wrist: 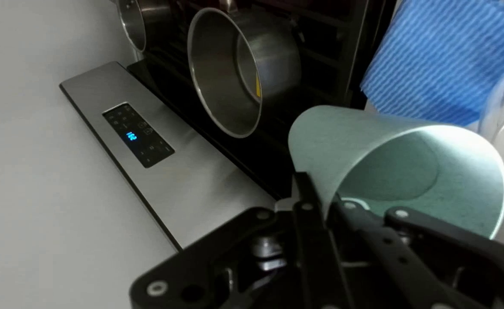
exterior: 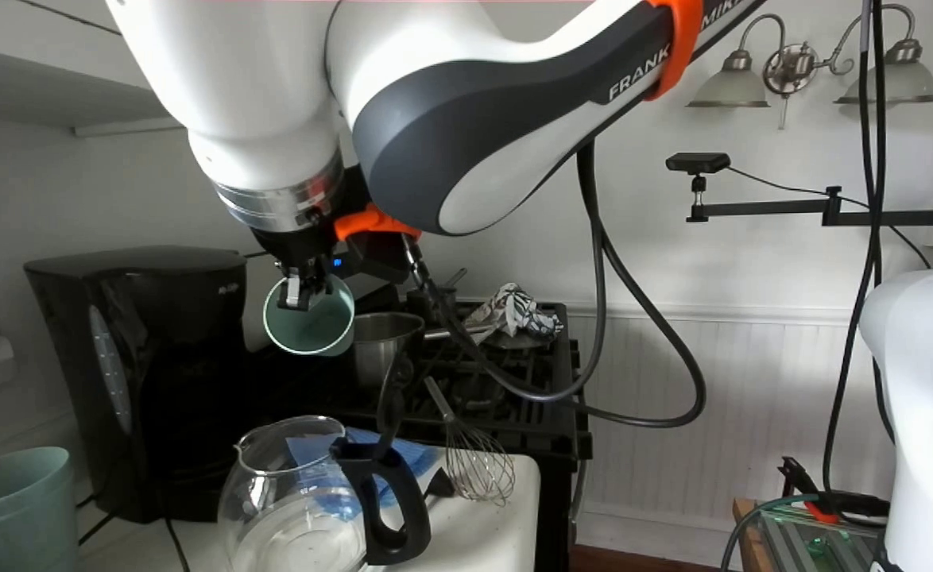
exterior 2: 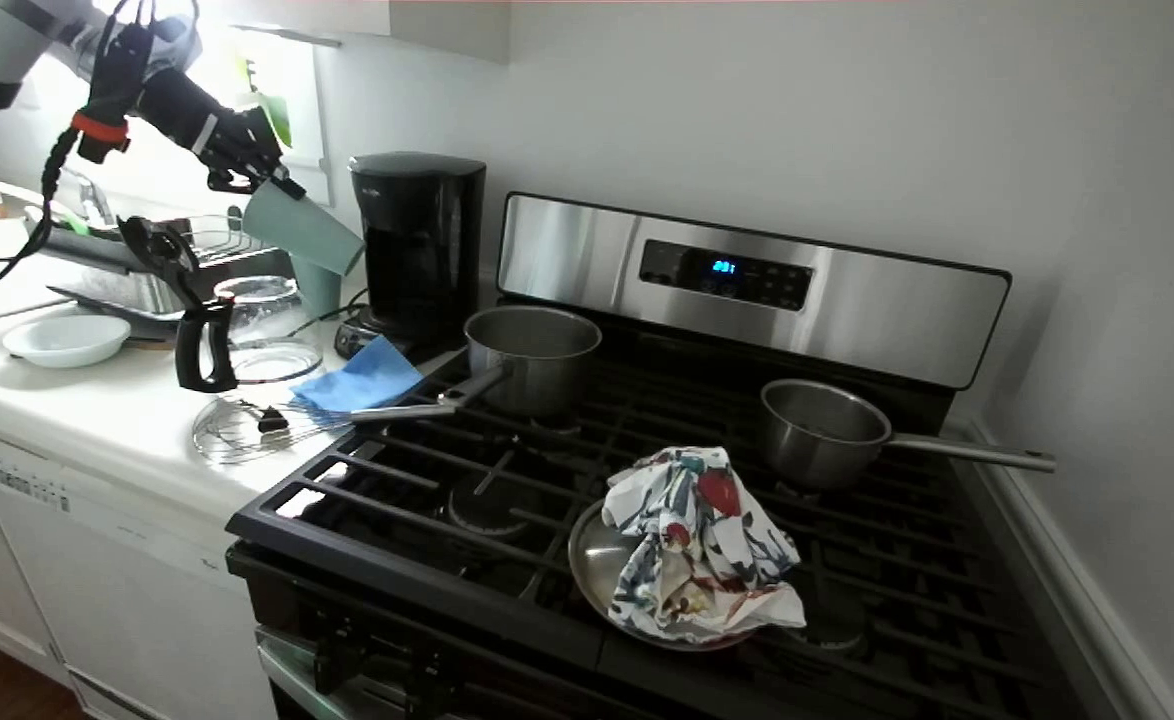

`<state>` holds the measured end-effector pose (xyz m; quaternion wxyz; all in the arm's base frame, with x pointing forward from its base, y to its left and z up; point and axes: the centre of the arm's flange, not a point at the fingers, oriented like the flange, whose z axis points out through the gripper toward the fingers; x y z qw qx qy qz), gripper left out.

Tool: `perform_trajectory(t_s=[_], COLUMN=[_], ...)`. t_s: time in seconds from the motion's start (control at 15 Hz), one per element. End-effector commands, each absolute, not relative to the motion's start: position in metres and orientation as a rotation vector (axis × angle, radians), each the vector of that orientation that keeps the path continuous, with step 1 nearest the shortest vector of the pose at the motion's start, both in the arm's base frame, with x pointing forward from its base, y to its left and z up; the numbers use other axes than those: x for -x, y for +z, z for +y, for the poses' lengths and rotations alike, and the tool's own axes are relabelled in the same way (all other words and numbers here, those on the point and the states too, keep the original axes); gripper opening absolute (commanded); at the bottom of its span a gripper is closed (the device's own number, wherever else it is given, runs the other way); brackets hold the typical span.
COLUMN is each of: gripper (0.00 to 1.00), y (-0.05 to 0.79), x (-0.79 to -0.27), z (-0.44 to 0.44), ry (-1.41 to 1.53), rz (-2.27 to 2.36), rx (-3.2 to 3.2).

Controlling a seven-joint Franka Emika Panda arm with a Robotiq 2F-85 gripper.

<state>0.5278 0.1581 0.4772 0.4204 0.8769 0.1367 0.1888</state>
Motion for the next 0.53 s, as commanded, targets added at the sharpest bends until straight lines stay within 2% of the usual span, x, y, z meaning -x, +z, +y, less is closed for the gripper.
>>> perform_trajectory(t_s=[0.0, 0.47], gripper=[0.01, 0.01], y=[0.476, 0.467], x=[-0.535, -0.539], z=[0.173, 0.188], ry=[0.496, 0.51], rz=[0.29, 0.279], rx=[-2.14, -2.033])
